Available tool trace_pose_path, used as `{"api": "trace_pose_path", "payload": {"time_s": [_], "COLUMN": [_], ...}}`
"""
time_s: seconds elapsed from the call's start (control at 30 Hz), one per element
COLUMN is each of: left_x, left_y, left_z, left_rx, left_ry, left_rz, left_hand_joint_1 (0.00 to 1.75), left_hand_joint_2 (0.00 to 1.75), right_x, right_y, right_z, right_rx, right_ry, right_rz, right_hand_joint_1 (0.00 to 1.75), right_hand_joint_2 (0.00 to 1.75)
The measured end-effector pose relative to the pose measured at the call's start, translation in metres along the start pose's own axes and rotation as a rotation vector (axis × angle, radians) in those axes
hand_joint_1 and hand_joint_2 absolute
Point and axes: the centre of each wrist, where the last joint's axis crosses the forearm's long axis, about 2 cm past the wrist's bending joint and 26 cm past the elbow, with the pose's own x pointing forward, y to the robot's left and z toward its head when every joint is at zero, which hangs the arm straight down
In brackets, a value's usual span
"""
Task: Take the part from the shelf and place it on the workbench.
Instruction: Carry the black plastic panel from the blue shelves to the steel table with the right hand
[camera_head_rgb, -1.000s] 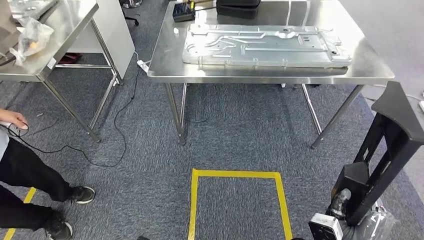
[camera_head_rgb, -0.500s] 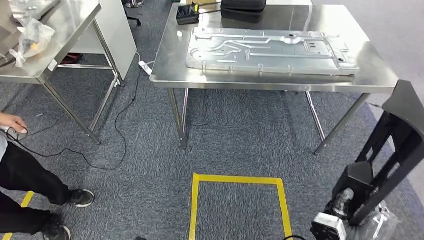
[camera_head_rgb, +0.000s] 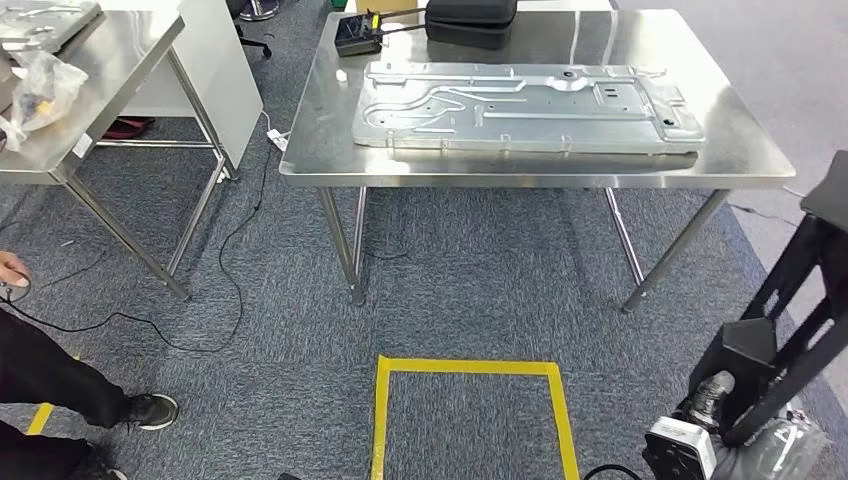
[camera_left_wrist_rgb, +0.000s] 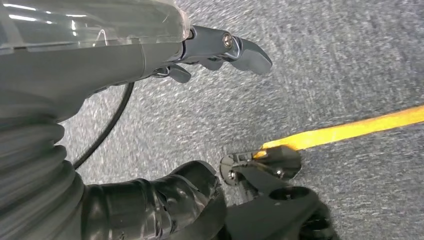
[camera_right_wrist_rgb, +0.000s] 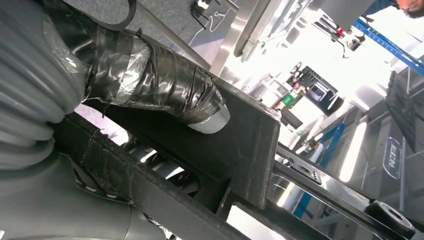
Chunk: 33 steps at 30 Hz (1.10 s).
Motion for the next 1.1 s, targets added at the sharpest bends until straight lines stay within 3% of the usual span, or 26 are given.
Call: {"api": "trace_pose_path", "payload": {"time_s": [0.43, 1.1], "left_x": [0.0, 0.002], "left_y": [0.0, 0.002], "left_z": [0.0, -0.002], "left_rx": [-0.015, -0.015], "left_ry": [-0.005, -0.011], "left_rz": [-0.02, -0.027], "left_hand_joint_1": [0.0, 0.0], "left_hand_joint_2": [1.75, 1.75], "right_x": [-0.016, -0.021], "right_y": [-0.008, -0.006], "right_z": [-0.015, -0.021], "right_rx": [-0.01, -0.002], "right_ry": [-0.019, -0.015], "right_rz": [0.039, 0.037], "right_hand_joint_1": [1.75, 1.75], "right_hand_joint_2": [1.75, 1.75]}}
